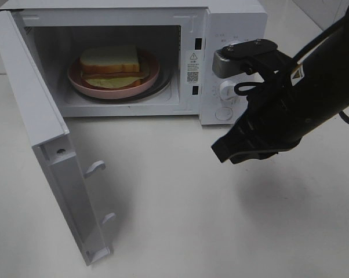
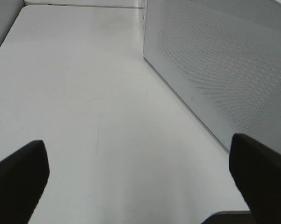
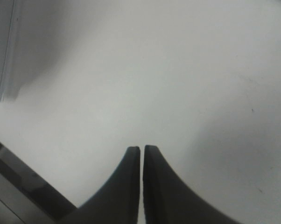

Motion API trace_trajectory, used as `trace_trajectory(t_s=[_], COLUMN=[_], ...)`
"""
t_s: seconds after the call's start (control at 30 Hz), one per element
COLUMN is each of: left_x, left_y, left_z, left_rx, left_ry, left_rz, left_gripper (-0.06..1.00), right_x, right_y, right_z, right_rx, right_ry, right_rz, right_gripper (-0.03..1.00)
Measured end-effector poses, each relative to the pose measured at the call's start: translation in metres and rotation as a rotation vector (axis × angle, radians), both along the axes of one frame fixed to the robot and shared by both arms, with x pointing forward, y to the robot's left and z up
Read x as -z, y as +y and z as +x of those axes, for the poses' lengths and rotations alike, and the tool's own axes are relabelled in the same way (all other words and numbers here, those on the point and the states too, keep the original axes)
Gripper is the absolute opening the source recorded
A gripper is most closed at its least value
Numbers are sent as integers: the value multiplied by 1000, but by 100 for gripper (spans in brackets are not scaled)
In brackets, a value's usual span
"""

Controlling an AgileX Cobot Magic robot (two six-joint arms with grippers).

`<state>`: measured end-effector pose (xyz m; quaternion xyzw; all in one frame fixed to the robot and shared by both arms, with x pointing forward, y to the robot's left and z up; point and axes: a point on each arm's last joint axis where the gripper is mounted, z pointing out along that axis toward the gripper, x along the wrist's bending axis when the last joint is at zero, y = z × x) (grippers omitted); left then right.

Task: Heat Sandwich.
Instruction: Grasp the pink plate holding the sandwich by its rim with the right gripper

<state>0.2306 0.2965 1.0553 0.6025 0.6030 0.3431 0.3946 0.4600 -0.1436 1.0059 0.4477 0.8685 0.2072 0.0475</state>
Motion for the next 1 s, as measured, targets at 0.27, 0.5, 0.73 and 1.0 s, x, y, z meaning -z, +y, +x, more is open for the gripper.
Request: trace_trajectory(t_s=[0.27,0.5,0.73,1.0], left_x=[0,0,0,0], left_y=[0,0,0,0], left_z=[0,0,0,0], left_rx=[0,0,0,0], left_ry=[0,0,0,0], left_rz=[0,0,0,0], left_gripper=[99,99,99,99], right_x=[-2,-1,-1,-1], right_y=[-2,-4,-5,-7], right_z=[-5,-9,-11,-9], right_rx=[-291,-605,-873,-1108], right_ry=[-17,-63,-132,-210], right_rz=[-110,-195,-252,-330], right_gripper=[5,6,7,11])
